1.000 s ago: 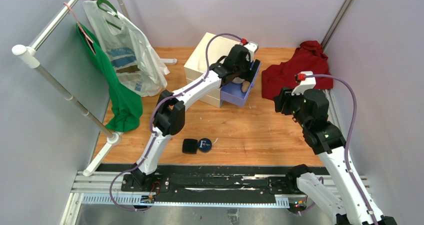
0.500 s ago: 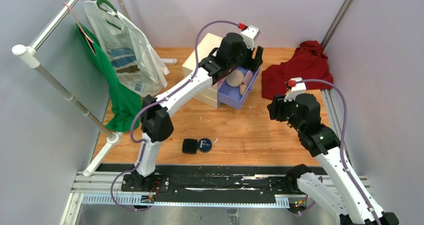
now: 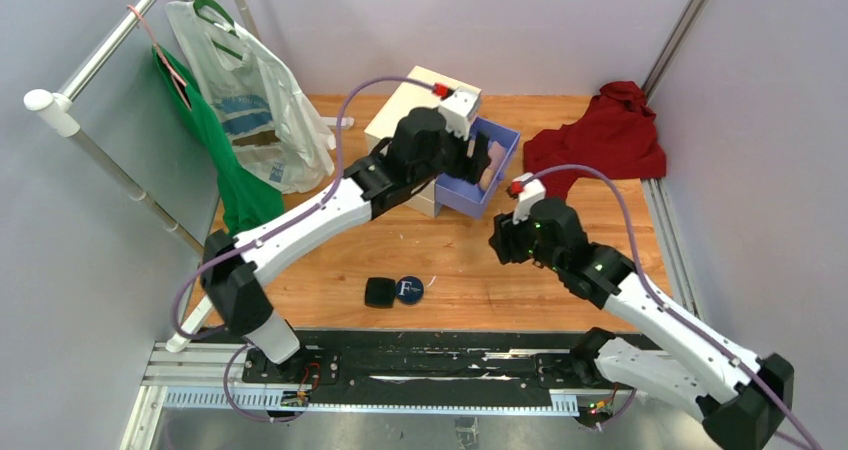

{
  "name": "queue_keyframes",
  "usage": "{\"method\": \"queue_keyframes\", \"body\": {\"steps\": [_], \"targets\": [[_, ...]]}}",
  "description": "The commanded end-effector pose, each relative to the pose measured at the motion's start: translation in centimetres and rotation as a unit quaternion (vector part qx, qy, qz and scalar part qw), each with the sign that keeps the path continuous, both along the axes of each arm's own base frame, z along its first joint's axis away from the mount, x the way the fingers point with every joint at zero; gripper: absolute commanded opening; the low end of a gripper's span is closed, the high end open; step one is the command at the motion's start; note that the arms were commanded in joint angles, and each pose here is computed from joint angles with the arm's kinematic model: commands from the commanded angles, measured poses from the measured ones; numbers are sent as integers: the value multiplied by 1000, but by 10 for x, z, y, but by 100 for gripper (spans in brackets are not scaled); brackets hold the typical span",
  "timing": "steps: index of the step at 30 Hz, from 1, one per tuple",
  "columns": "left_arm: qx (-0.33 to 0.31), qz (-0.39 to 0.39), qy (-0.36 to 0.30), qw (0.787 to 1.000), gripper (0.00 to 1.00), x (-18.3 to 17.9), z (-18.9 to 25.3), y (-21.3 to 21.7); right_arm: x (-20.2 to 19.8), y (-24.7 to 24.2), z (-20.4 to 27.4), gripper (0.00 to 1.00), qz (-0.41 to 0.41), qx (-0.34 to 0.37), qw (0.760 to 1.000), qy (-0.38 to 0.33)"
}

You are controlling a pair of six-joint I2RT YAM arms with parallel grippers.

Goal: Organize the makeup
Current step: Pick up the makeup from the center of the board.

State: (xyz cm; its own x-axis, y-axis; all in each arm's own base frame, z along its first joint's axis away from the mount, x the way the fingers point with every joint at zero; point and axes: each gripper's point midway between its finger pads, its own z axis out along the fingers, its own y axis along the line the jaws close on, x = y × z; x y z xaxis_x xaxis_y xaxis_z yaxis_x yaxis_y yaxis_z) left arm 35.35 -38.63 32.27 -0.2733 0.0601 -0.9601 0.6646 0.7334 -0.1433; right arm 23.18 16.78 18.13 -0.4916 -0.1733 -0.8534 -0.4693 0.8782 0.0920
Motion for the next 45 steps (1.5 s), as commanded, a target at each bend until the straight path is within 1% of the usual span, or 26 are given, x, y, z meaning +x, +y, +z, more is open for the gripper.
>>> {"method": "queue_keyframes", "body": {"steps": [1,5,10,11,13,14,16,17,20,25,29,35,45], "targets": [[21,89,13,996,73,-29,-16,68,-15,41,-13,51,57,-1,998,4],[51,141,27,988,73,-54,-43,117,-33,73,-27,53,110,0,994,17],[71,188,60,978,76,-79,-81,161,-50,103,-48,60,169,-4,985,35],[75,196,66,975,78,-83,-90,169,-53,109,-53,62,180,-8,983,39],[79,217,72,970,88,-89,-104,184,-59,121,-61,66,201,-16,979,44],[82,229,75,967,92,-92,-110,192,-61,126,-68,68,209,-25,976,47],[88,252,74,961,98,-97,-120,207,-64,138,-75,68,224,-33,973,45],[88,261,74,959,99,-98,-123,213,-64,143,-78,69,229,-36,972,44],[92,285,74,951,98,-103,-131,229,-62,158,-89,74,241,-45,969,42],[93,307,76,944,98,-110,-138,245,-60,179,-105,75,259,-74,962,42],[92,312,79,942,98,-115,-142,253,-60,194,-110,76,271,-81,959,37],[79,316,78,942,98,-124,-143,263,-62,211,-125,76,284,-99,953,48],[74,310,90,944,98,-135,-150,270,-60,218,-150,76,281,-128,949,66]]}}
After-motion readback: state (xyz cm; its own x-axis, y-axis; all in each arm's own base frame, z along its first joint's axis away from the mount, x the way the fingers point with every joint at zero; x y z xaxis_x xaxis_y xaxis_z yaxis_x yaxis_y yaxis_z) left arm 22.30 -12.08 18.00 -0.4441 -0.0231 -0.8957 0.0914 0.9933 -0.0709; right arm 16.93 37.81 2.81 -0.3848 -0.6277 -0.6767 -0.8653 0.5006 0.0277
